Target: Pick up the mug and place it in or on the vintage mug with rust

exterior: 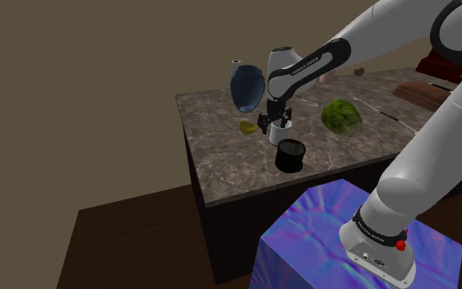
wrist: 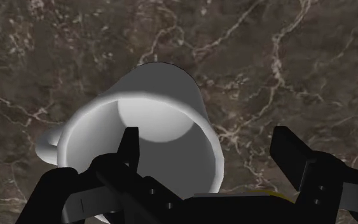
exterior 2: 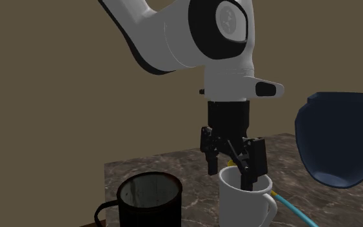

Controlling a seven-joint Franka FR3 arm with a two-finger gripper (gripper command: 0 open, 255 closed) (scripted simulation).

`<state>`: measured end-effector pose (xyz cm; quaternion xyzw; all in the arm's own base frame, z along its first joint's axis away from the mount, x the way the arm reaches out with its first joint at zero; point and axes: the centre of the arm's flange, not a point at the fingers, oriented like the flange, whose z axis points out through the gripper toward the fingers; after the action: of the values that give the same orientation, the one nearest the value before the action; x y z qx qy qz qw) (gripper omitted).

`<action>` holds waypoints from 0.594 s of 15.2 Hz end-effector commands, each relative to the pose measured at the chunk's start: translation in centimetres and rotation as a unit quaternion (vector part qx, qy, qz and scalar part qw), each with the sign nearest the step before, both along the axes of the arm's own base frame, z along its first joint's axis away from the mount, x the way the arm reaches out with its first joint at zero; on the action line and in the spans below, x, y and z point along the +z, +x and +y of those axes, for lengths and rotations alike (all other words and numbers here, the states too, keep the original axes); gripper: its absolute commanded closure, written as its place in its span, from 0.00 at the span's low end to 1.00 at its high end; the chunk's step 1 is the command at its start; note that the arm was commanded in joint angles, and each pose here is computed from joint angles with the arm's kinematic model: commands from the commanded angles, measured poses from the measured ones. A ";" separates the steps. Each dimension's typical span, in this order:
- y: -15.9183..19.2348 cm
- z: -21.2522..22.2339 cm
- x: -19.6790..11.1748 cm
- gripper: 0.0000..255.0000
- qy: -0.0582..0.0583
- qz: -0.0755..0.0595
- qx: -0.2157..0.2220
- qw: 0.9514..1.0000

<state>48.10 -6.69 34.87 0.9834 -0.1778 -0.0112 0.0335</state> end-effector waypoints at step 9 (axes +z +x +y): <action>0.0 0.0 0.0 1.00 0.000 0.000 0.000 1.000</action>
<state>48.10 -6.69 34.86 0.9834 -0.1778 -0.0112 0.0335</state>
